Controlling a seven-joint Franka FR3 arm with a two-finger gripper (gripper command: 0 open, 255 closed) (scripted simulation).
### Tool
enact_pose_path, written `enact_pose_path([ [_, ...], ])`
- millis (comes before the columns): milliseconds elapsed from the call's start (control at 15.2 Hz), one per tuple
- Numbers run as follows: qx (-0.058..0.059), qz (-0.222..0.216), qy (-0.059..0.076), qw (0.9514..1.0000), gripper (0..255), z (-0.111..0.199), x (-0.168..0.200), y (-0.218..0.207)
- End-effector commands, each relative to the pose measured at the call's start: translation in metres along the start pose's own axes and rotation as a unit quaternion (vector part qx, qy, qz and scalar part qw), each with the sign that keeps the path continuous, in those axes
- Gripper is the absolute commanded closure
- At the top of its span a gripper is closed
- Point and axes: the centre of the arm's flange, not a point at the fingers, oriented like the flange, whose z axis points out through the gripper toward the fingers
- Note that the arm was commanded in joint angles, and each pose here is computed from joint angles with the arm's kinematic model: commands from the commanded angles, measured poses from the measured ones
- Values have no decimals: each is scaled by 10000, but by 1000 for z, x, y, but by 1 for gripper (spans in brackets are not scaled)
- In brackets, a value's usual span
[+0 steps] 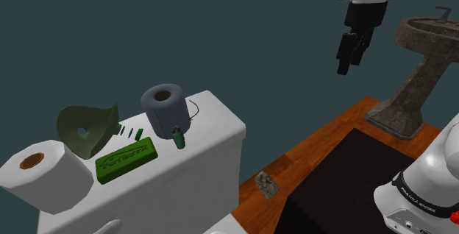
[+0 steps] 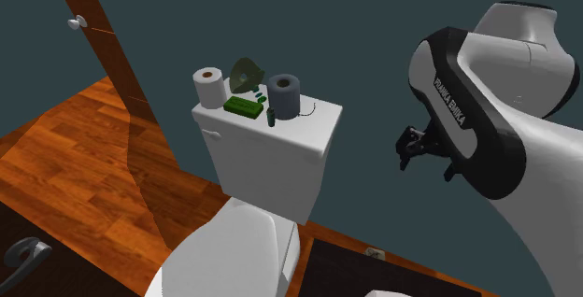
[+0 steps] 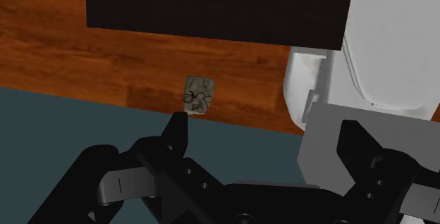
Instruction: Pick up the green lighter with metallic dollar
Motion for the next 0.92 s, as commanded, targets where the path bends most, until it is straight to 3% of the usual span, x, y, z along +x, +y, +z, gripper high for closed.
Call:
enact_pose_path([
  [0, 0, 0, 0, 10000, 0, 0, 0, 0],
  [858, -100, 87, 177, 9998, 0, 27, 69, -156],
])
